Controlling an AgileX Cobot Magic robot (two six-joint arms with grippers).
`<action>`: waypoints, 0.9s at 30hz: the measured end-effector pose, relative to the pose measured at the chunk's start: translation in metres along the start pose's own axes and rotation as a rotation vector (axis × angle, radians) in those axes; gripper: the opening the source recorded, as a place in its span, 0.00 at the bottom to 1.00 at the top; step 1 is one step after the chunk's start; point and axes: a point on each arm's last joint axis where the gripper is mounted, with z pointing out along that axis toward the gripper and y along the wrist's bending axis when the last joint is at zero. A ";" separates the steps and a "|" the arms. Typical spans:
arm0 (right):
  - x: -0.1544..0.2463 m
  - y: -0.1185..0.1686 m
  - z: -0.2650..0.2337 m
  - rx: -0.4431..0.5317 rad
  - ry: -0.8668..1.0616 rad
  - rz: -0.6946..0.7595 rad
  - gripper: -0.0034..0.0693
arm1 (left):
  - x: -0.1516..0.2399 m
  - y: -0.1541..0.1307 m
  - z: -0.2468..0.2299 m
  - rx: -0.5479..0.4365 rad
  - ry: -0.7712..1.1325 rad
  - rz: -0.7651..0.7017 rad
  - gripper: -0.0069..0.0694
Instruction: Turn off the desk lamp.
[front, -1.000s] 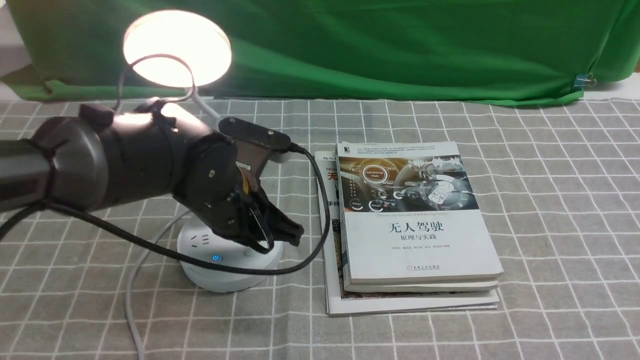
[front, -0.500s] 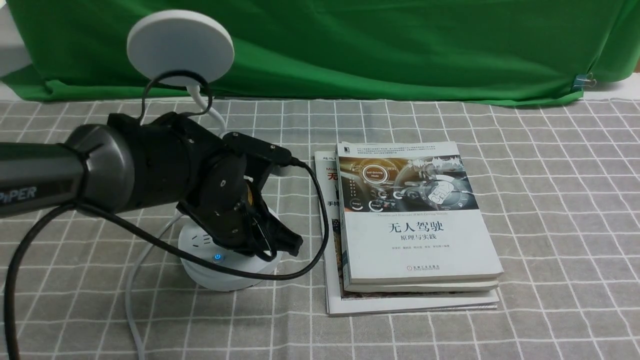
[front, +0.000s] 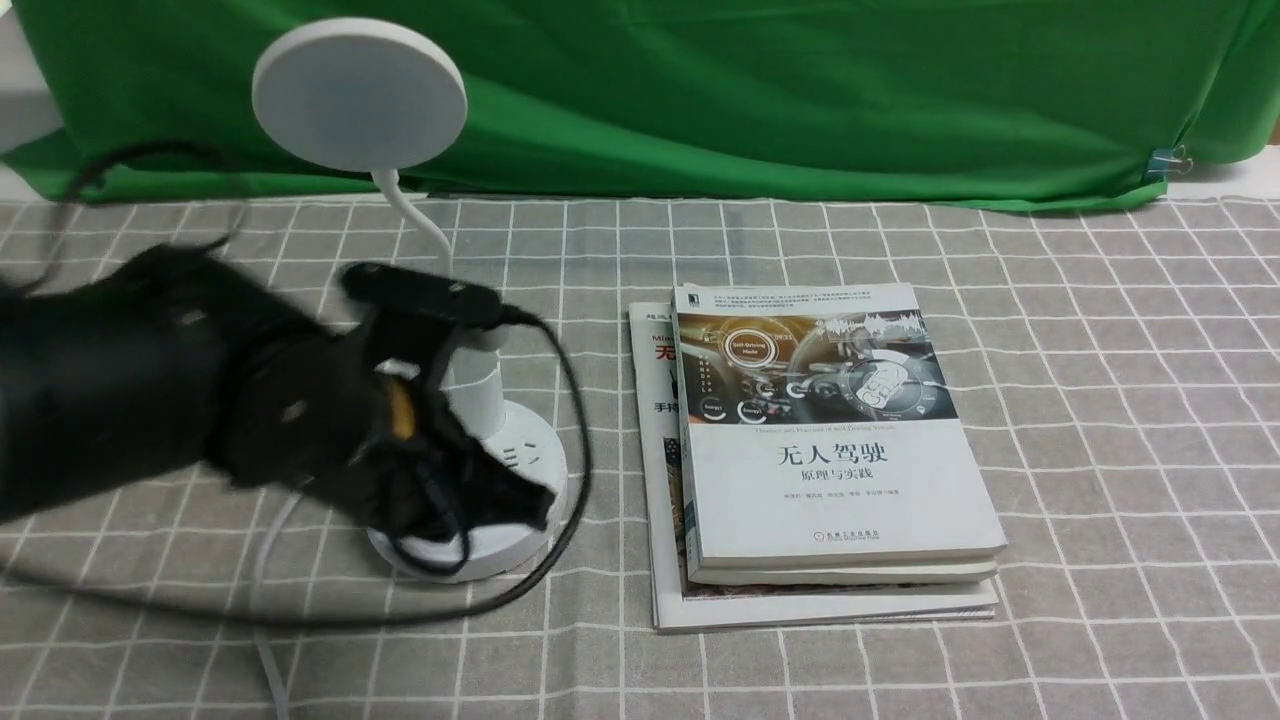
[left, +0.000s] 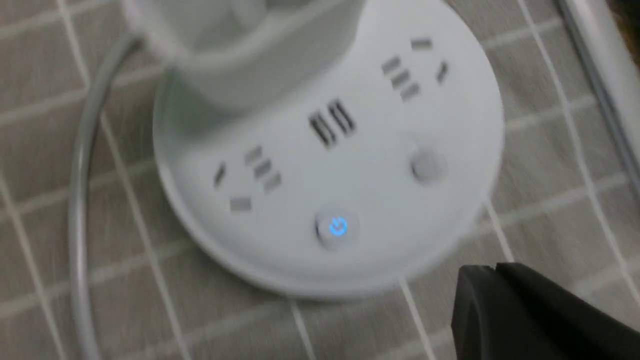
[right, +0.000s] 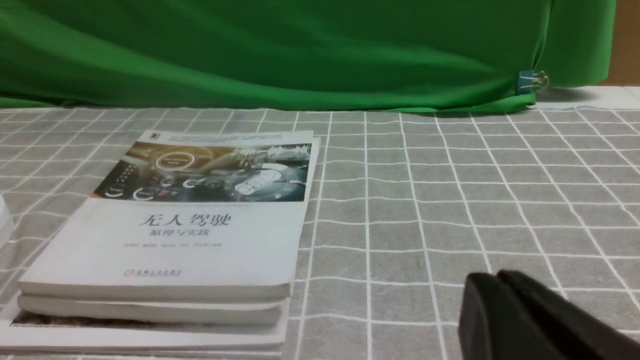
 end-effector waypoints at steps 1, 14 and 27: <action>0.000 0.000 0.000 0.000 0.000 0.000 0.10 | 0.006 0.001 -0.005 0.005 -0.016 -0.004 0.09; 0.000 0.000 0.000 0.000 0.000 0.000 0.10 | 0.101 0.015 -0.090 0.127 -0.613 -0.053 0.09; 0.000 0.000 0.000 0.000 0.000 0.000 0.10 | 0.136 0.021 -0.072 0.052 -0.571 0.118 0.09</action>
